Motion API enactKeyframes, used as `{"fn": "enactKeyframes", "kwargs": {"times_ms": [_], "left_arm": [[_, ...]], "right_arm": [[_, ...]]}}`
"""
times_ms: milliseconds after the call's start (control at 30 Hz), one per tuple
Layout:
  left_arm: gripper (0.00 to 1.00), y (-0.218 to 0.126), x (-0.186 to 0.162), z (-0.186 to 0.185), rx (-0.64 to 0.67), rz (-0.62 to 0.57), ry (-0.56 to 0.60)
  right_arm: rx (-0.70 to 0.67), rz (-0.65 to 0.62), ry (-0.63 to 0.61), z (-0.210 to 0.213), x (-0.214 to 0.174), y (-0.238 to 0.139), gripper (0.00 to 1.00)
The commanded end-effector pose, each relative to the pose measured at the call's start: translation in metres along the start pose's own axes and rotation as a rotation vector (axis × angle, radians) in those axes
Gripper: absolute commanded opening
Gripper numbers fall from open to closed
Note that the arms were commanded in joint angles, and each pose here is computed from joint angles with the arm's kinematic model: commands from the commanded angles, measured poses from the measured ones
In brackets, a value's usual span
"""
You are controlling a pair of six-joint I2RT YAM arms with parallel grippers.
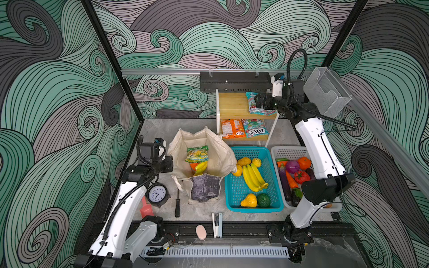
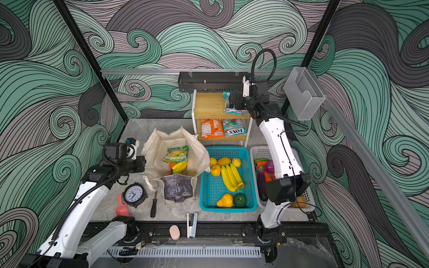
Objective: Place the food into the grocery bag and tie it
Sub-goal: 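Raise the right gripper and move it to the teal Mint Blossom bag, then lower the right gripper onto the Mint Blossom bag and close on it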
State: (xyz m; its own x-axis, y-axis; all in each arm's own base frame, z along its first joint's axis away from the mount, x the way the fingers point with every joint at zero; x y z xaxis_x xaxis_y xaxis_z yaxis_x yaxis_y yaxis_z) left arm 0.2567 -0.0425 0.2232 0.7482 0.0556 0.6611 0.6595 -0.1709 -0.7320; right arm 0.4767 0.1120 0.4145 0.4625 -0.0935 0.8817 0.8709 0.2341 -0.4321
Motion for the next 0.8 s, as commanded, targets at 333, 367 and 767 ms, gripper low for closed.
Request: {"fn": "enactKeyframes", "kwargs": {"times_ms": [333,367,767], "left_arm": [[0.00,0.001,0.000,0.003,0.005,0.002,-0.006],[0.00,0.001,0.000,0.003,0.004,0.002,-0.007],[0.00,0.001,-0.001,0.004,0.004,0.003,-0.008]], "right_arm": [[0.099,0.092,-0.006,0.015,-0.018,0.028,0.93],[0.106,0.095,-0.008,0.017,-0.019,0.029,0.93],[0.194,0.114,-0.008,0.049,-0.023,0.041,0.93]]}}
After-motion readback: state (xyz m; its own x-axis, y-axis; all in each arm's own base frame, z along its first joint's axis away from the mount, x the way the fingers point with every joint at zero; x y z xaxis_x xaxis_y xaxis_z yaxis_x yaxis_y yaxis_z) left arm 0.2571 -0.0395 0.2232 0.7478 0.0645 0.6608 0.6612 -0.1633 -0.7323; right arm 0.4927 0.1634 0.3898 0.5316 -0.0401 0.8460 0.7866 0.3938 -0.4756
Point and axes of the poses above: each gripper's point midway between its finger pads, its own y axis out along the fingers, its own z axis along the line the jaws close on, x = y × z, the point moved 2 cm from there along -y, back along the fingers, and after that the axes turned 4 degrees about y, right-handed, at the moved point
